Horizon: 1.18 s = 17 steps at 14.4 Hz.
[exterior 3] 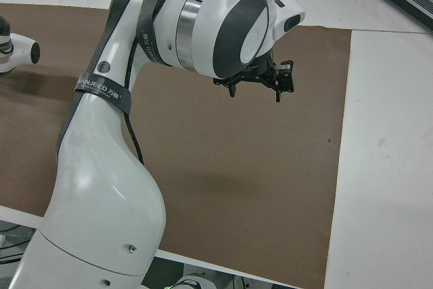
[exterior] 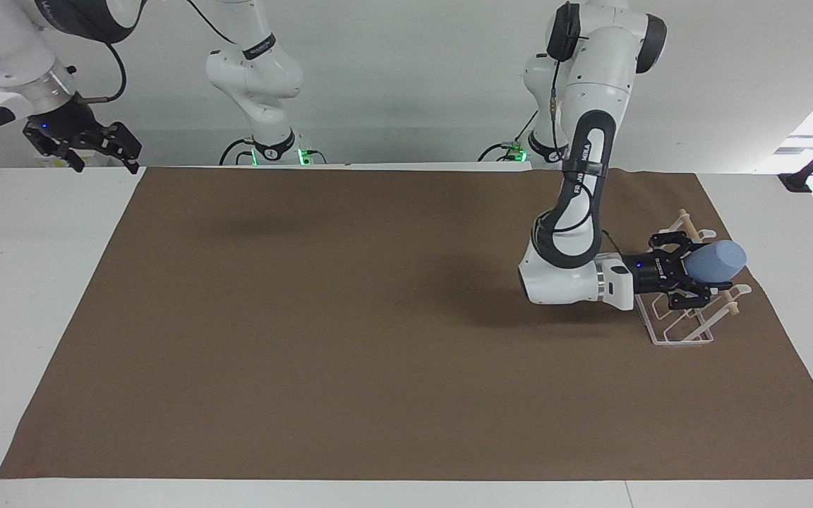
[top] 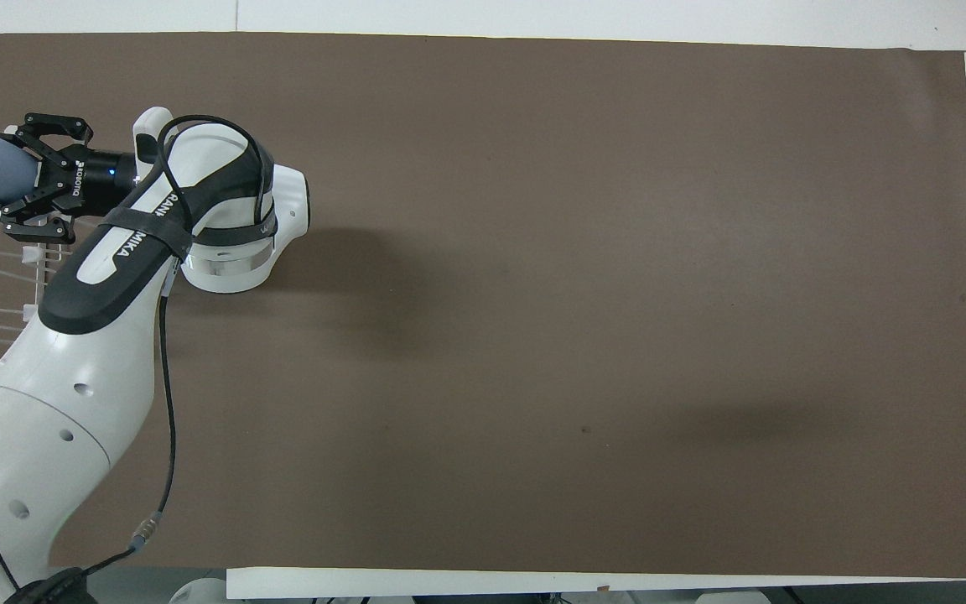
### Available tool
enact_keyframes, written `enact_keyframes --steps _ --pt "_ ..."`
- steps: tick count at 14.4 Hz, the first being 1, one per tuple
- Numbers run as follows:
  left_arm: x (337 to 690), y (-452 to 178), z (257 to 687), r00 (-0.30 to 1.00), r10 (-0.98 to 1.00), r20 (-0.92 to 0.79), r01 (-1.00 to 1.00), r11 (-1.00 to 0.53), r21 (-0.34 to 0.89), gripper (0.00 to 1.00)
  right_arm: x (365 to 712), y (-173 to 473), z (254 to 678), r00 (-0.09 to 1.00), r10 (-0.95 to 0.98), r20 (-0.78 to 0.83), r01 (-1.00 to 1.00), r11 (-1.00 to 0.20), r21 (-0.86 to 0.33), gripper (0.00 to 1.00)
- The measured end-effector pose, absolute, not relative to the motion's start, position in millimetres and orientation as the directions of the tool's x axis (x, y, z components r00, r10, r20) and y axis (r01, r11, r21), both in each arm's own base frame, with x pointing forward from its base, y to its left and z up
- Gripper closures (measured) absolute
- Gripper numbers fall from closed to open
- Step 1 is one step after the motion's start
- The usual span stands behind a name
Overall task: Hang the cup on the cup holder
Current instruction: 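Carry the cup with the left gripper onto a rack peg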
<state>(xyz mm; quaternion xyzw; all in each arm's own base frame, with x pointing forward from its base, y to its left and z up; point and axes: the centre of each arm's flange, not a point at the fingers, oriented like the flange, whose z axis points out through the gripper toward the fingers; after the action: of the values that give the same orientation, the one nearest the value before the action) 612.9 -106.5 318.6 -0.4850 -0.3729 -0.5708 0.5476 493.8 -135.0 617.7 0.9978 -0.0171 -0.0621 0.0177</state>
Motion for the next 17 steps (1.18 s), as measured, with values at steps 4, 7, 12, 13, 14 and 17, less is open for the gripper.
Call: enact_keyframes --steps 4,7,12,13,14,17 --pt "615.4 -102.8 296.1 0.064 -0.271 0.96 0.985 -0.14 -0.105 0.21 492.1 -135.2 616.7 0.99 -0.038 -0.137 -0.033 -0.999 0.034 0.0" --pt "615.8 -106.8 293.3 0.059 -0.26 0.964 0.982 -0.158 -0.103 0.21 492.9 -128.7 616.1 0.989 -0.026 -0.144 -0.021 -0.999 0.033 0.0" --pt "617.2 -107.6 285.6 0.054 -0.244 0.968 0.979 -0.179 -0.1 0.14 491.5 -128.3 615.3 0.987 -0.026 -0.156 -0.022 -0.999 0.031 0.0" --pt "617.5 -107.1 285.5 0.054 -0.243 0.968 0.979 -0.179 -0.099 0.04 491.4 -128.3 615.2 0.987 -0.026 -0.157 -0.022 -0.999 0.031 0.0" --pt "617.7 -106.9 285.3 0.054 -0.242 0.969 0.979 -0.181 -0.099 0.0 491.4 -128.3 615.2 0.987 -0.026 -0.157 -0.022 -0.999 0.031 0.0" --pt "619.7 -108.7 282.7 0.057 -0.224 0.973 0.974 -0.201 -0.104 0.0 491.4 -128.3 615.2 0.987 -0.026 -0.157 -0.022 -0.999 0.03 0.0"
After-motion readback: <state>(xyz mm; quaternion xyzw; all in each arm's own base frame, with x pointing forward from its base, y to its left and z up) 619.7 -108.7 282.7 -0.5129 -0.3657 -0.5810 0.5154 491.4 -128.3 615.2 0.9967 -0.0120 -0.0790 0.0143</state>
